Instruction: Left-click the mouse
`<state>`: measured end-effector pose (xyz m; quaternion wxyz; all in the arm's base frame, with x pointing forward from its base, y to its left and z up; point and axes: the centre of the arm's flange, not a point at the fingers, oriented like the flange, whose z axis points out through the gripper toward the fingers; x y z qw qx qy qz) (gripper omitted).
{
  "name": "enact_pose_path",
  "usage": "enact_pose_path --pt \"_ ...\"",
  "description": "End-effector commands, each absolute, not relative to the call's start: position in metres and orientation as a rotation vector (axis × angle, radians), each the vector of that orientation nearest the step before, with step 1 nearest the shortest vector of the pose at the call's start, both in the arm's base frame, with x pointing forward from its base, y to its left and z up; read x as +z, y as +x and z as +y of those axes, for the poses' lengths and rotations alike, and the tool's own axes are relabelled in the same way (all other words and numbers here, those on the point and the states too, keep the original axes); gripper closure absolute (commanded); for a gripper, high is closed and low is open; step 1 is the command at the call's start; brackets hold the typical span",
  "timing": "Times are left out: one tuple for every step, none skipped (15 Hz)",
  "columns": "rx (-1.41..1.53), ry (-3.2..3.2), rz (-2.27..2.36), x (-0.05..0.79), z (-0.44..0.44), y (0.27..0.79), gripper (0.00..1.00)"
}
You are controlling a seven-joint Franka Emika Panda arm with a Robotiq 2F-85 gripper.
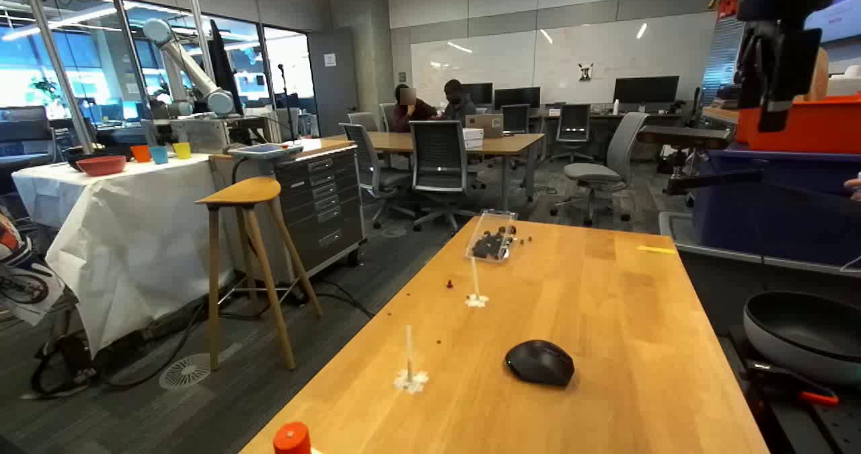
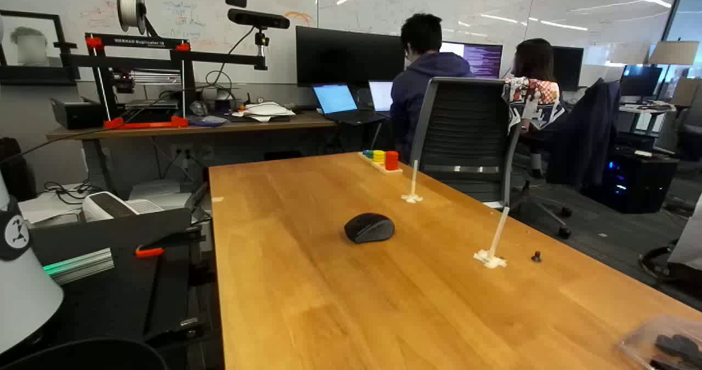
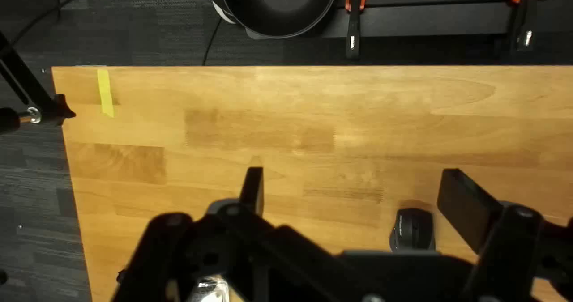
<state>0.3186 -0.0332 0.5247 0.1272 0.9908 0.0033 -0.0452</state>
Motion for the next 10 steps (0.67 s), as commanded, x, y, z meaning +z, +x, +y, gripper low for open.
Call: enact_pose_path --pt "-0.127 2.884 0.009 0.5258 -0.0331 0.3189 0.0" --pt "-0.122 2.884 0.009 0.5274 -0.0331 0.319 0.0" --pt "-0.117 2.884 0.008 0.5286 -0.0331 0.3188 0.0" --pt "-0.116 2.884 0.008 0.529 -0.0331 0.3188 0.0" --pt "-0.116 2.884 0.008 0.5291 -0.0331 0.3188 0.0" --pt "-0.116 2.884 0.008 0.529 -0.0331 0.3188 0.0" --pt "-0.116 2.884 0.008 0.529 -0.0331 0.3188 0.0" --pt "-0.116 2.884 0.008 0.5291 -0.0331 0.3188 0.0" --pt "-0.12 2.877 0.008 0.5301 -0.0329 0.3195 0.0" --pt "-0.11 2.866 -0.006 0.5297 -0.034 0.3228 0.0"
